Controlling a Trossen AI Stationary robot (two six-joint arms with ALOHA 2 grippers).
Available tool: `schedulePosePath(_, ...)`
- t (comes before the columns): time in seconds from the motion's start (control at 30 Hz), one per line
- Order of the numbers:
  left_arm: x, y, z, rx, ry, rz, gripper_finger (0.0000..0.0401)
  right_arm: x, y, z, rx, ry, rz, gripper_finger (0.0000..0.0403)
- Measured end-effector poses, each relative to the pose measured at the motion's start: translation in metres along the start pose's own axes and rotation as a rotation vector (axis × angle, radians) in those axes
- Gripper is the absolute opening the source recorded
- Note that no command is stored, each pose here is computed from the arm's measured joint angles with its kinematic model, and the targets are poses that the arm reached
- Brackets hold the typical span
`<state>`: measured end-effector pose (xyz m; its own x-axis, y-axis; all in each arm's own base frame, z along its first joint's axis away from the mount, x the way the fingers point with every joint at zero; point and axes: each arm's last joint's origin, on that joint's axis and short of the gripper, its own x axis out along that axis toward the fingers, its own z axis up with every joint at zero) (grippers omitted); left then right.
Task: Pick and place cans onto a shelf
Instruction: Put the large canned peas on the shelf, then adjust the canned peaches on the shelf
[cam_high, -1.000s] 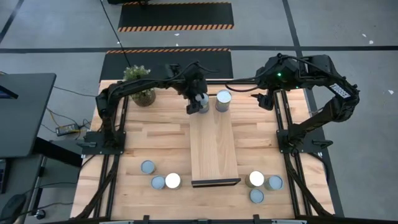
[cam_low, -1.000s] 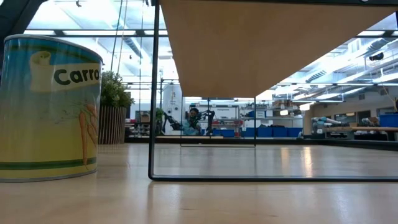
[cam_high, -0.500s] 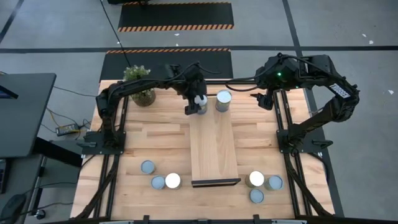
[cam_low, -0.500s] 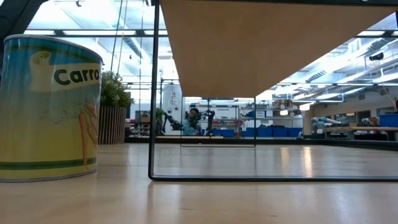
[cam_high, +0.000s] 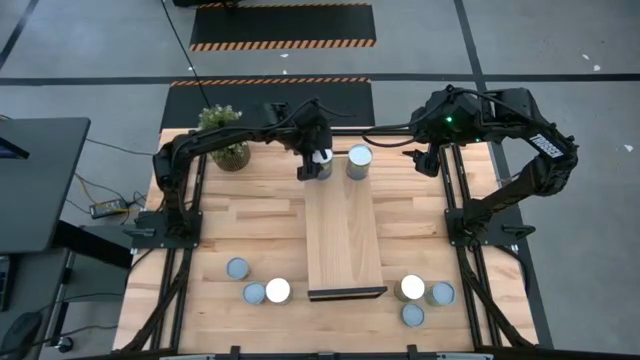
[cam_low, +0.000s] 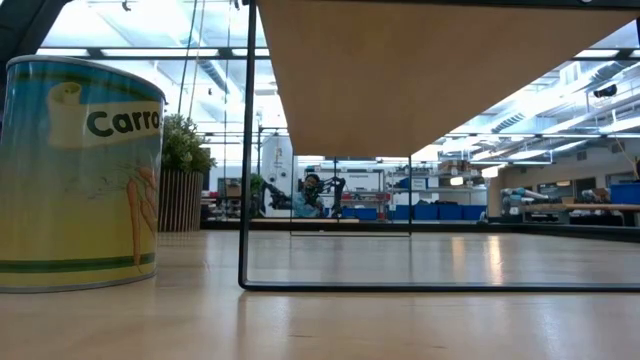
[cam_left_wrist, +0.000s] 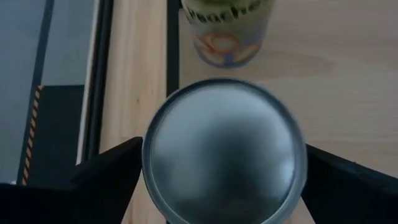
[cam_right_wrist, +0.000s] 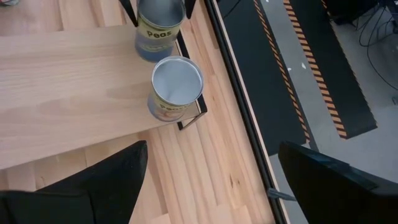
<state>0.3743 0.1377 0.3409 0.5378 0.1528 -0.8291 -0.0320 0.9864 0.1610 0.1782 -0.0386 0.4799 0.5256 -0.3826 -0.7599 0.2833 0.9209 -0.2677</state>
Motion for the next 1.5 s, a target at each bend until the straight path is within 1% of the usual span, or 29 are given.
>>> schedulePosePath(0.23, -0.011, -0.001, 0.0, 0.001, -0.017, 0.012, 0.0393, 0.003, 0.001, 0.001, 0.002, -0.006, 0.0, 0.037)
schedulePosePath(0.43, -0.01, -0.007, 0.001, 0.014, -0.008, 0.001, 0.0393, 0.023, 0.007, 0.0, -0.016, 0.041, 0.017, 0.037)
schedulePosePath(0.5, -0.011, -0.008, 0.002, 0.022, -0.008, 0.009, 0.0393, 0.033, 0.011, 0.001, -0.029, 0.047, 0.032, 0.037)
schedulePosePath(0.67, -0.018, -0.007, 0.003, 0.023, -0.033, 0.03, 0.0393, 0.063, 0.017, 0.0, -0.056, 0.072, 0.03, 0.037)
schedulePosePath(0.9, -0.036, -0.007, 0.003, 0.014, -0.066, 0.067, 0.0393, 0.118, 0.018, -0.016, -0.071, 0.163, 0.001, 0.037)
schedulePosePath(1.03, -0.043, -0.007, 0.001, -0.012, -0.074, 0.073, 0.0393, 0.143, 0.013, -0.021, -0.056, 0.142, -0.032, 0.037)
schedulePosePath(1.2, -0.051, -0.007, -0.001, -0.045, -0.073, 0.077, 0.0393, 0.161, 0.007, -0.026, -0.06, 0.114, -0.063, 0.037)
schedulePosePath(1.37, -0.057, -0.011, -0.002, -0.06, -0.076, 0.072, 0.0393, 0.17, 0.003, -0.026, -0.062, 0.077, -0.062, 0.037)
schedulePosePath(1.5, -0.062, -0.013, -0.003, -0.067, -0.073, 0.065, 0.0393, 0.17, 0.002, -0.022, -0.07, 0.032, -0.062, 0.037)
